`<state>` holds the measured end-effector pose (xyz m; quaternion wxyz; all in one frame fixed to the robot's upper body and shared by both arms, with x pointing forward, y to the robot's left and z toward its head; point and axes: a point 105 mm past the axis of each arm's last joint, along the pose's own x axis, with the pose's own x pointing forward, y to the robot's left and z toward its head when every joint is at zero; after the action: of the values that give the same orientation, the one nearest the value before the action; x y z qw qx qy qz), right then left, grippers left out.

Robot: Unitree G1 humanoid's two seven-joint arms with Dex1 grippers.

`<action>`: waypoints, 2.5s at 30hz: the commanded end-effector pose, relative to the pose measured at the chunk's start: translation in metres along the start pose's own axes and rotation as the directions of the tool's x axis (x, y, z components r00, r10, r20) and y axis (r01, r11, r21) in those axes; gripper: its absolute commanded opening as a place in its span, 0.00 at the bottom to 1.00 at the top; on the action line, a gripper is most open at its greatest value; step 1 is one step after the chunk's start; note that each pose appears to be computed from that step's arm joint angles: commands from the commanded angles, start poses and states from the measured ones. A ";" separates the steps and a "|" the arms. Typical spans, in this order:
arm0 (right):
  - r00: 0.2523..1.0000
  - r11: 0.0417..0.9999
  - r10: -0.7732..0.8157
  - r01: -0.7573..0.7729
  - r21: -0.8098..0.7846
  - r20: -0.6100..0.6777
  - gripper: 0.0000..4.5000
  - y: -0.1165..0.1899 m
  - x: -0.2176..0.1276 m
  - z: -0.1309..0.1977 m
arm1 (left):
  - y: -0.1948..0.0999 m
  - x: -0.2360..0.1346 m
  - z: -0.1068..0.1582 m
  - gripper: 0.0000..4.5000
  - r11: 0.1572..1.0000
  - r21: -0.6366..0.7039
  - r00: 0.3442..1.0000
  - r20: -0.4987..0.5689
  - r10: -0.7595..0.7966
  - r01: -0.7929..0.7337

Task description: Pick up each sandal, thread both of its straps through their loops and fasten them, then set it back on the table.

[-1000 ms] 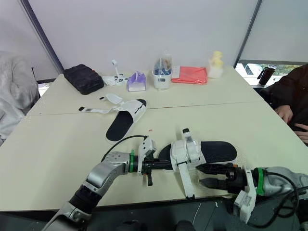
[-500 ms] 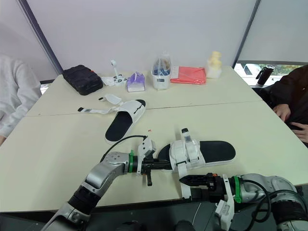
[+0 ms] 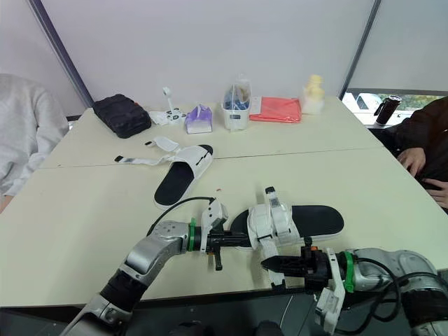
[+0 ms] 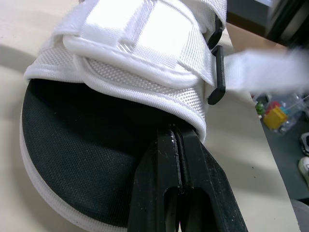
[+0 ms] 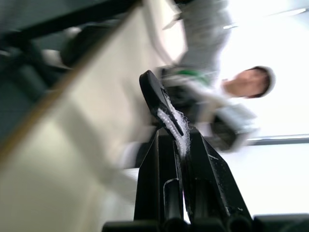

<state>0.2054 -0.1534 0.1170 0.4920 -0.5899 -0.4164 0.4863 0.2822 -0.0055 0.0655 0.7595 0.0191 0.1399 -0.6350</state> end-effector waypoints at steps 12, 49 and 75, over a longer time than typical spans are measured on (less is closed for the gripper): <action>0.962 0.784 -0.093 0.230 0.576 -0.257 0.01 -0.064 0.022 -0.045 | 0.003 0.010 -0.021 0.00 0.998 -0.041 0.996 -0.079 -0.045 0.041; 0.947 -0.177 0.249 0.249 0.952 -0.201 0.84 -0.082 0.037 -0.115 | 0.009 0.016 -0.018 0.00 0.999 -0.034 0.997 -0.065 -0.029 0.027; 0.869 -0.300 0.488 0.256 0.919 -0.083 0.55 -0.042 0.036 -0.132 | 0.013 0.015 -0.017 0.00 0.999 -0.040 0.999 -0.044 0.017 -0.018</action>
<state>0.3400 -0.1377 0.1487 0.7829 -0.0780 0.3576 0.5031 0.2886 -0.0246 0.0663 0.7418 0.0070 0.1258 -0.6587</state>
